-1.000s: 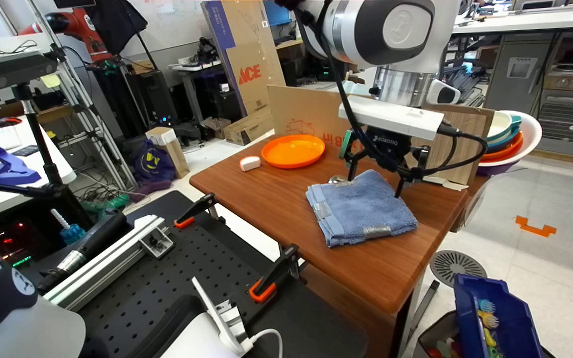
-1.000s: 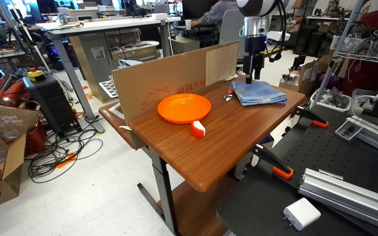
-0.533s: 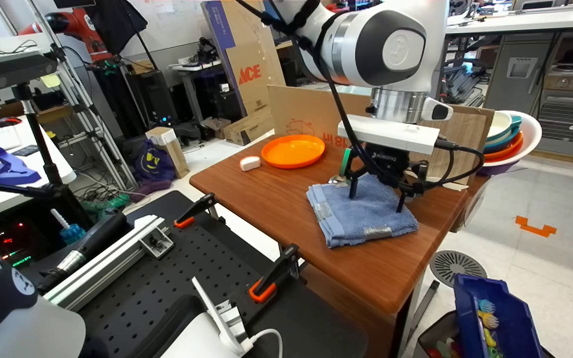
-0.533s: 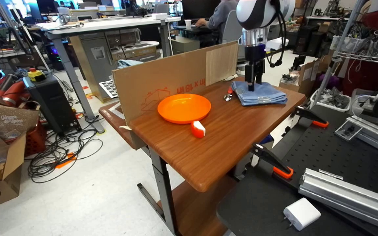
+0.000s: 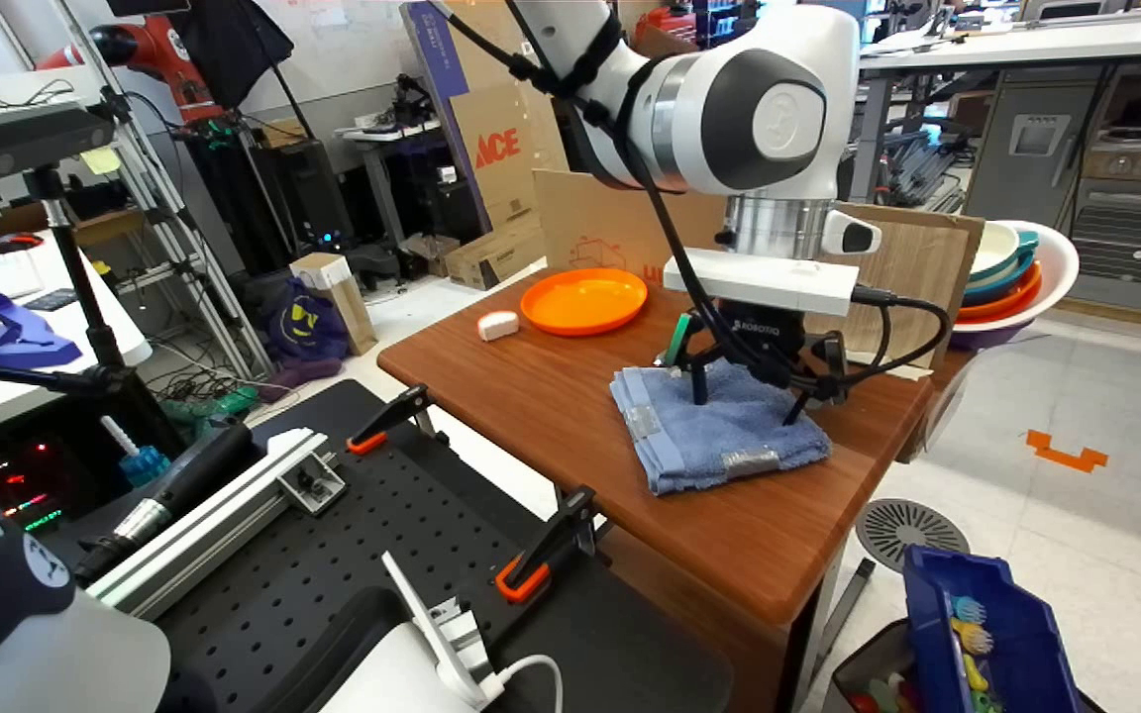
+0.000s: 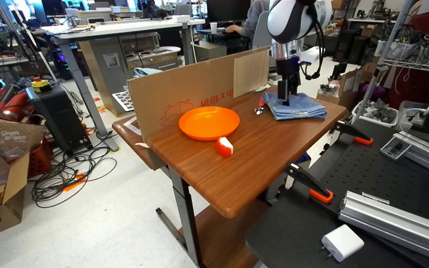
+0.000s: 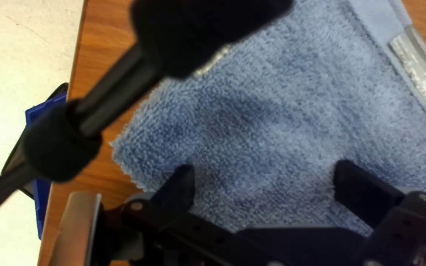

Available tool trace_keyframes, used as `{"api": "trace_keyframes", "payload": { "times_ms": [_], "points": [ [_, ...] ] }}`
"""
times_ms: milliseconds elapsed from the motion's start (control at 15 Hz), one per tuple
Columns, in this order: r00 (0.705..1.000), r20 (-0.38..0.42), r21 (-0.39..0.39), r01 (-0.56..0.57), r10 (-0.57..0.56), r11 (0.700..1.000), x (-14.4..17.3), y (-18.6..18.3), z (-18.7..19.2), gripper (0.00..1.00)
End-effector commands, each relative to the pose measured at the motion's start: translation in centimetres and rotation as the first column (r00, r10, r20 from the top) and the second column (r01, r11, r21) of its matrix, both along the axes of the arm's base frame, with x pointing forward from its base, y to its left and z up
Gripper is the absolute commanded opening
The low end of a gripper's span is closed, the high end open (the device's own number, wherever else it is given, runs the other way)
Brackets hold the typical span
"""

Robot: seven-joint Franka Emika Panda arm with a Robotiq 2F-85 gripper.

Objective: Slide the towel to the left

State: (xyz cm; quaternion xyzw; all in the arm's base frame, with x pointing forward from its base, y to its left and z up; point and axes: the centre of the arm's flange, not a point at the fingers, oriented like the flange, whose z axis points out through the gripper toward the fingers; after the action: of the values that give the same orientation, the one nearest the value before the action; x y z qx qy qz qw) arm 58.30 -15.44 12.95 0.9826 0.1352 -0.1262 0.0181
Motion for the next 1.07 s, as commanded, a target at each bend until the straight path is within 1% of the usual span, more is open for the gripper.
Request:
{"api": "trace_keyframes", "payload": {
  "times_ms": [0,267,667,1000],
  "points": [
    [0.999,-0.007,-0.047,-0.040,0.040,0.998,-0.7,0.8,-2.0,1.00],
    [0.996,-0.031,-0.080,-0.085,0.083,0.993,-1.7,2.1,-3.7,1.00],
    [0.988,-0.047,-0.139,-0.154,0.149,0.978,-2.3,4.3,-4.4,1.00],
    [0.976,-0.048,-0.140,-0.219,0.215,0.966,-3.2,5.9,-4.6,1.00]
  ]
}}
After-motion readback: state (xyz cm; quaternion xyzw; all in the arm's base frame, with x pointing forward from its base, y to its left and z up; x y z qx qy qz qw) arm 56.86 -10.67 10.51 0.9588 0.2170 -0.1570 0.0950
